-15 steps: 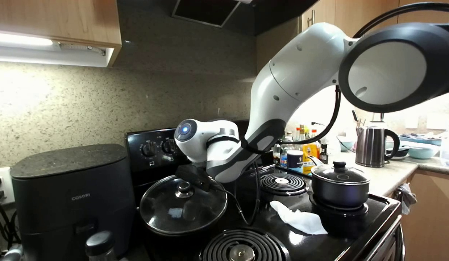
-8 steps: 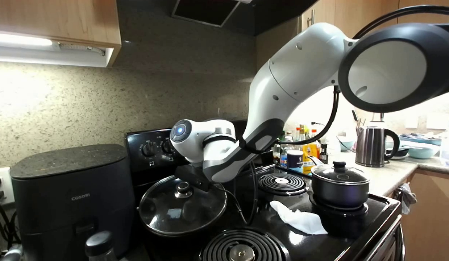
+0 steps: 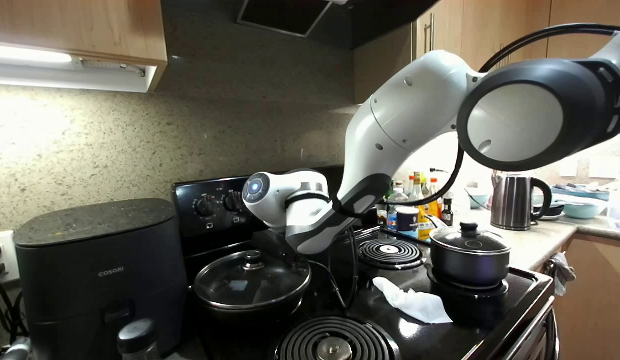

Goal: Move the pan on the left to the back left plate on the stove

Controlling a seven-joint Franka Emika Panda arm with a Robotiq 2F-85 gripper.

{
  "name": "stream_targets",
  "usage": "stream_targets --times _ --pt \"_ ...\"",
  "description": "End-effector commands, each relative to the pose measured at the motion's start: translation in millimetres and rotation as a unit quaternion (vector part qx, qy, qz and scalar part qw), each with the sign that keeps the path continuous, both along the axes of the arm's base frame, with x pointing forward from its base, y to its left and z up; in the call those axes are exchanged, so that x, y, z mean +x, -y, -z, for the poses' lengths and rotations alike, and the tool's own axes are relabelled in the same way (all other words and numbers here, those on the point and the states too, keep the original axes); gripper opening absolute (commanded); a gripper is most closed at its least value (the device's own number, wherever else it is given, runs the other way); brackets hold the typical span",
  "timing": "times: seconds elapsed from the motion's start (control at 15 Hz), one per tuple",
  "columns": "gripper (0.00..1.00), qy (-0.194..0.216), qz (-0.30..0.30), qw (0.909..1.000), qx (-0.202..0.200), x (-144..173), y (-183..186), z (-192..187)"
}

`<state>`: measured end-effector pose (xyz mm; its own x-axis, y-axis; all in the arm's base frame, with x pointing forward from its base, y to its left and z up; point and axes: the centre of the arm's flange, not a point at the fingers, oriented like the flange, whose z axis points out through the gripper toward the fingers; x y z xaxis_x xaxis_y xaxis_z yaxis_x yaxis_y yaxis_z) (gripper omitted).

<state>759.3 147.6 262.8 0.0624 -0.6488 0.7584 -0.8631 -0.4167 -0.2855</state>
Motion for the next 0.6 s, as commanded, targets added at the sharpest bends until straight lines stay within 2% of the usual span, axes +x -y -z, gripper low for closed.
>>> stream_targets --times 0.0,0.2,0.53 --pt "0.82 0.006 0.014 0.9997 -0.018 12.1 6.0 26.0" --pt "0.98 0.006 0.01 0.9998 -0.016 8.9 4.1 13.8" --pt "1.0 0.017 -0.006 0.9997 0.016 -10.4 -14.5 -25.6"
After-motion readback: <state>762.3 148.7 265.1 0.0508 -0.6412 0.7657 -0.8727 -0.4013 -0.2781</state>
